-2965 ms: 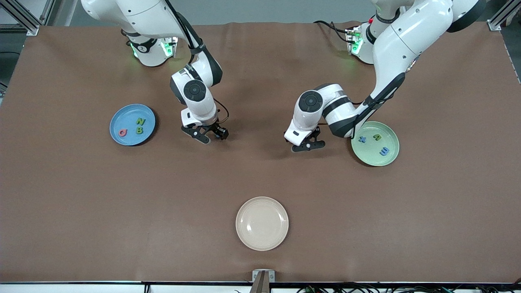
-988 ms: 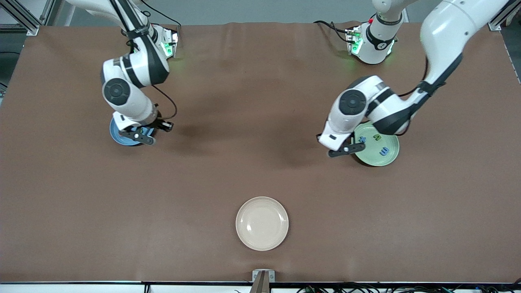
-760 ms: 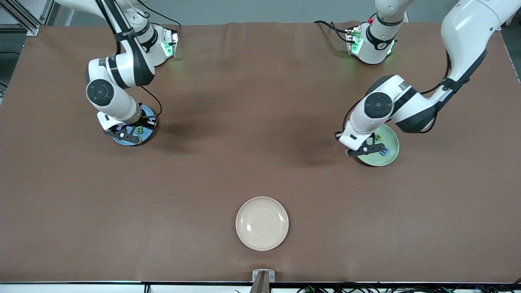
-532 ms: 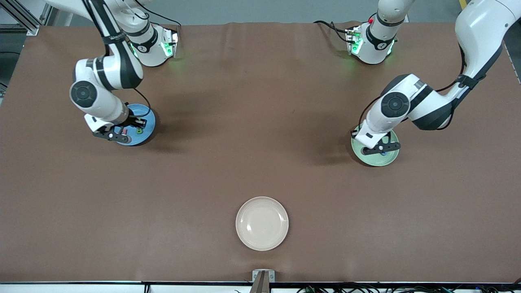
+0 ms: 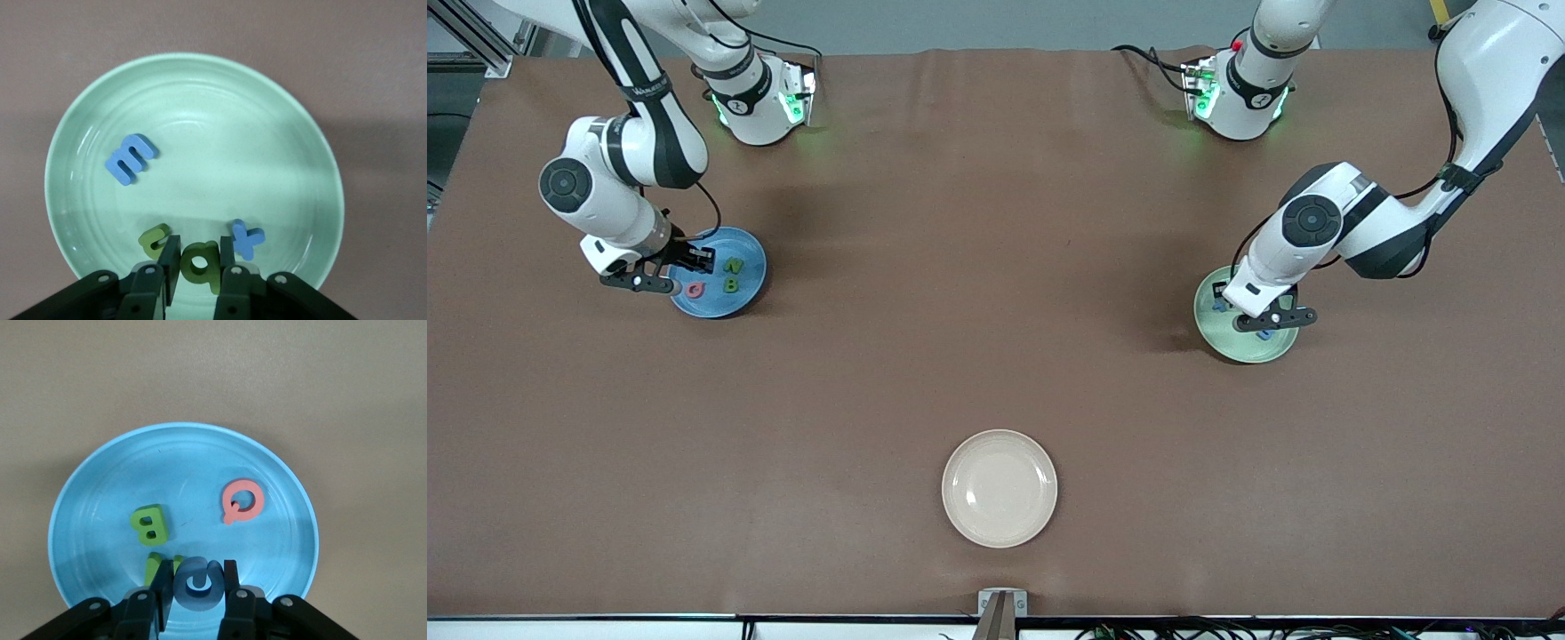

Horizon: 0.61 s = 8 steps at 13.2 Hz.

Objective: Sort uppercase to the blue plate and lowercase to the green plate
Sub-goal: 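Place a on green plate with the left gripper while the right gripper places c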

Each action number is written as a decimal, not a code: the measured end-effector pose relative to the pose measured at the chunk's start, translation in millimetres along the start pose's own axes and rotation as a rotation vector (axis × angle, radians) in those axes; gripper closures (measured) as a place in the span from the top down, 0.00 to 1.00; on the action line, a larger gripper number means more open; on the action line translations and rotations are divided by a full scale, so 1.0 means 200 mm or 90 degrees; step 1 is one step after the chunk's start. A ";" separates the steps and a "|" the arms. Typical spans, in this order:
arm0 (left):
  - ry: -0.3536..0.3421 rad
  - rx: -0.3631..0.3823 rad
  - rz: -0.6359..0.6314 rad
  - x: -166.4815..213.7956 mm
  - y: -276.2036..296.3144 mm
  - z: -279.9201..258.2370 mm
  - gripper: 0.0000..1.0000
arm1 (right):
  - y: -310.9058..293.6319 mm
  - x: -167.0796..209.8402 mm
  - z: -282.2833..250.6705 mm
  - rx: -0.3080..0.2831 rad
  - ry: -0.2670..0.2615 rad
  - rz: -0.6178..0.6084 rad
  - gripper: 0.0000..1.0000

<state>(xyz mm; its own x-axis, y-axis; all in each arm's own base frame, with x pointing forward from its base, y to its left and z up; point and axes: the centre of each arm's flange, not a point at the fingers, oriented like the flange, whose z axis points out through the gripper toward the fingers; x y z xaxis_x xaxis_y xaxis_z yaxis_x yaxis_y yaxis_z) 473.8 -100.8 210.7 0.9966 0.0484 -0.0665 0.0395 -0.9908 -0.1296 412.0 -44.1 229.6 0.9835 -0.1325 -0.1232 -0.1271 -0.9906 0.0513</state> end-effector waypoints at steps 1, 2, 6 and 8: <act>-0.003 -0.001 0.001 -0.01 0.00 0.02 0.28 | 0.01 0.00 0.00 0.000 0.000 0.001 0.34; -0.006 -0.002 0.003 -0.02 0.00 0.03 0.28 | 0.02 0.00 0.00 0.001 0.000 0.003 0.40; -0.005 -0.006 0.003 -0.02 0.00 0.03 0.56 | 0.04 0.00 0.00 0.001 0.000 0.006 0.85; 0.004 -0.008 -0.003 0.01 -0.01 0.01 0.79 | 0.04 0.00 0.00 0.001 0.001 0.005 1.00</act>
<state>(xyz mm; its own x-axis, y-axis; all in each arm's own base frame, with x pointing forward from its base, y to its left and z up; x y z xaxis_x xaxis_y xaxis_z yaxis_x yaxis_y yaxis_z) 476.4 -98.8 209.3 0.9968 0.0524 -0.0604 0.0451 -0.9921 -0.1173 411.4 -51.1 230.3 0.9827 -0.1407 -0.1208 -0.1355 -0.9895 0.0500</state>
